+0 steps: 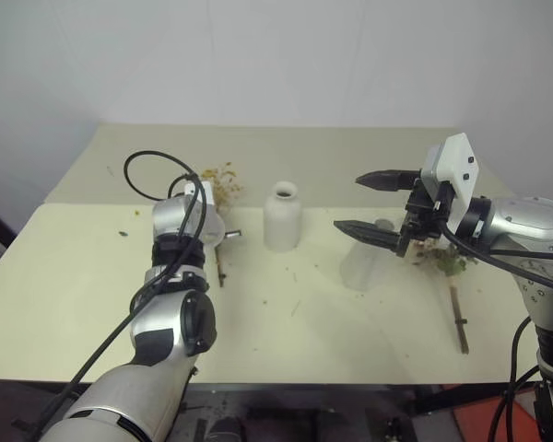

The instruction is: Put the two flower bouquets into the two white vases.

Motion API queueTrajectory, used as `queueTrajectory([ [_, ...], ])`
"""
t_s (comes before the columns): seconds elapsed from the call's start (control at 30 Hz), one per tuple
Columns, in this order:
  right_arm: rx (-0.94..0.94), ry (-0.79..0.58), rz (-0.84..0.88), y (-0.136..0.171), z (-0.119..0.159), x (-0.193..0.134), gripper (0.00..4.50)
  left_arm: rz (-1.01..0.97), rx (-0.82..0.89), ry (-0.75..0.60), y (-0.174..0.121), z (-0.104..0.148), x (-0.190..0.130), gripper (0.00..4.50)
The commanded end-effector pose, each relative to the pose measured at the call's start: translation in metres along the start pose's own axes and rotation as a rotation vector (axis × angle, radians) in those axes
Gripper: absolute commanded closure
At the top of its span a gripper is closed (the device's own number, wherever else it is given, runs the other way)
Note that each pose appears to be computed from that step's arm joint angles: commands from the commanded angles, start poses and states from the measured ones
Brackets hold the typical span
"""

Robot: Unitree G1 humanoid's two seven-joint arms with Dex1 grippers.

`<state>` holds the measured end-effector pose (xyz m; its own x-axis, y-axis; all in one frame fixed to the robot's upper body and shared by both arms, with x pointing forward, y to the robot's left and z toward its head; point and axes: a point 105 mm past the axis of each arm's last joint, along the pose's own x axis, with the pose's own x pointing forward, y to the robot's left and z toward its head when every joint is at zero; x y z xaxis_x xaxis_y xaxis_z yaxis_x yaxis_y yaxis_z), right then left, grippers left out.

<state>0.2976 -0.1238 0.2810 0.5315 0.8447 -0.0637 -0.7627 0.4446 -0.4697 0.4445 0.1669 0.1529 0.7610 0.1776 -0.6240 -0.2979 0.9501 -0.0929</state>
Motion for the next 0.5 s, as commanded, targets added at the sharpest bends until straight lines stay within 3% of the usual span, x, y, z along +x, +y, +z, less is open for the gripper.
queueTrajectory([
  [0.03, -0.034, -0.041, -0.041, -0.002, 0.013, -0.008, 0.0, -0.022, -0.112, -0.242, 0.0, 0.047, -0.017, 4.46],
  [0.17, -0.024, -0.046, -0.07, -0.003, 0.012, -0.011, 0.0, -0.131, -0.207, -0.583, -0.001, 0.099, -0.045, 4.46],
  [0.27, -0.018, -0.053, -0.103, -0.004, 0.01, -0.014, 0.0, -0.358, -0.293, -0.899, -0.01, 0.14, -0.084, 4.46],
  [0.4, -0.008, -0.065, -0.138, -0.001, 0.009, -0.018, 0.0, -0.824, -0.455, -1.083, -0.023, 0.156, -0.116, 4.46],
  [0.5, -0.007, -0.07, -0.159, 0.002, 0.01, -0.021, 0.0, -0.982, -0.499, -1.177, -0.025, 0.152, -0.122, 4.46],
])
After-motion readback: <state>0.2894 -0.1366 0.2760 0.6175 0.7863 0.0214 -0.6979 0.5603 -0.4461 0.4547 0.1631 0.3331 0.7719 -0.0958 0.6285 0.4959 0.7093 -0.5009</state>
